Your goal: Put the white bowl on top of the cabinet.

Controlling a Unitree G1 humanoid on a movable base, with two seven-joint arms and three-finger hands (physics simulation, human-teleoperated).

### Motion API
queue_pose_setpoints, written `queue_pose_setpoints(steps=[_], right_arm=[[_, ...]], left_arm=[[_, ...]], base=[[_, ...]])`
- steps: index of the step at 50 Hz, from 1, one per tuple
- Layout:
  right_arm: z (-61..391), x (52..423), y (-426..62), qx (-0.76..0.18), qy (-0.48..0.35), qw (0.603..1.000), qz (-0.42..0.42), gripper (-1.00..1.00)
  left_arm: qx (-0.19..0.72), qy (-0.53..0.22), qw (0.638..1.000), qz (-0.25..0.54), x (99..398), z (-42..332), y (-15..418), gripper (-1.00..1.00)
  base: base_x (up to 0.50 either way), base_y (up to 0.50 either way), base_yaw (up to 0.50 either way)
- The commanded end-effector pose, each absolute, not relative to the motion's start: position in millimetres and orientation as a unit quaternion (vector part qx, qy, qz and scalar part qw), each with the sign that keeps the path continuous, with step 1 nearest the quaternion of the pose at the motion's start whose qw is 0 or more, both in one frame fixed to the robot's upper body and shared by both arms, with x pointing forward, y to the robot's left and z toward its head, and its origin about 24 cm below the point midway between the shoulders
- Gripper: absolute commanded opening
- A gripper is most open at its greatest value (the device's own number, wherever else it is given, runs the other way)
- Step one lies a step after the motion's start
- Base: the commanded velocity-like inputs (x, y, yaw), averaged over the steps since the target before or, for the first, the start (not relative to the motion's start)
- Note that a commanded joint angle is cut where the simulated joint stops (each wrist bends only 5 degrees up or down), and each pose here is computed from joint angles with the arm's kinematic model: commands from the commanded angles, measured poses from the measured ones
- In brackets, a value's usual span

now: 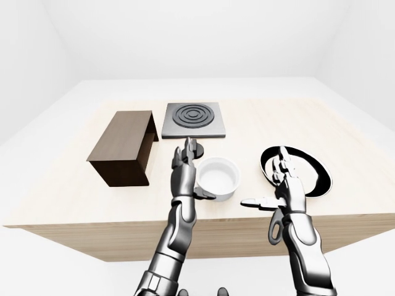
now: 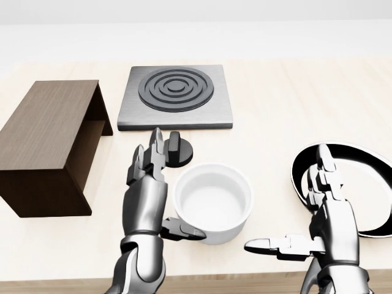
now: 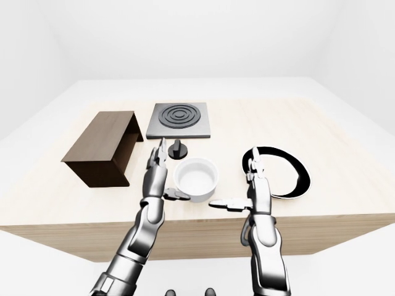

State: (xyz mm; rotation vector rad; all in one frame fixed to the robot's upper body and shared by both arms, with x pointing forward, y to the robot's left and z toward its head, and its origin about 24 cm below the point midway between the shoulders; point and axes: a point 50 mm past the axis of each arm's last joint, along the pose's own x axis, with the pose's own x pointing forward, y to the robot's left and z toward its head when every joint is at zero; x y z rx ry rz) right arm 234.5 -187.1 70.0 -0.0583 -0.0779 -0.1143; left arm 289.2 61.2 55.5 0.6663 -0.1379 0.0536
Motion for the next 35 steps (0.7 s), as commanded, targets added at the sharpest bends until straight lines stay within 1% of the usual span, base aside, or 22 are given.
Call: queue_pose_setpoints(steps=[1, 12, 17, 22, 23, 25, 29, 32, 35], right_arm=[[76, 232, -192, -0.023, -0.048, 0.997, -0.062, 1.00], [83, 230, -195, -0.018, -0.063, 0.996, -0.062, 1.00], [83, 231, -195, -0.019, -0.063, 0.996, -0.063, 1.00], [83, 231, -195, -0.019, -0.063, 0.996, -0.063, 1.00], [86, 232, -198, -0.015, -0.069, 0.995, -0.065, 1.00], [86, 232, -198, -0.015, -0.069, 0.995, -0.066, 1.00], [88, 233, -200, -0.013, -0.073, 0.995, -0.067, 1.00], [90, 233, -201, -0.012, -0.077, 0.995, -0.069, 1.00], [91, 233, -202, -0.011, -0.079, 0.994, -0.070, 1.00]], left_arm=[[0.373, -0.073, 0.925, 0.024, 296, 50, 51, 1.00], [0.424, -0.074, 0.903, 0.007, 303, 44, 42, 1.00], [0.449, -0.066, 0.891, -0.021, 302, 36, 36, 1.00], [0.450, -0.065, 0.891, -0.021, 302, 36, 36, 1.00], [0.470, -0.062, 0.879, -0.045, 300, 30, 29, 1.00], [0.472, -0.061, 0.878, -0.046, 300, 29, 29, 1.00], [0.501, -0.079, 0.859, -0.070, 298, 31, 18, 1.00], [0.513, -0.081, 0.851, -0.081, 296, 30, 15, 1.00], [0.513, -0.082, 0.851, -0.081, 296, 31, 14, 1.00]], base=[[0.00, 0.00, 0.00], [0.00, 0.00, 0.00], [0.00, 0.00, 0.00], [0.00, 0.00, 0.00], [0.00, 0.00, 0.00], [0.00, 0.00, 0.00], [0.00, 0.00, 0.00], [0.00, 0.00, 0.00], [0.00, 0.00, 0.00]])
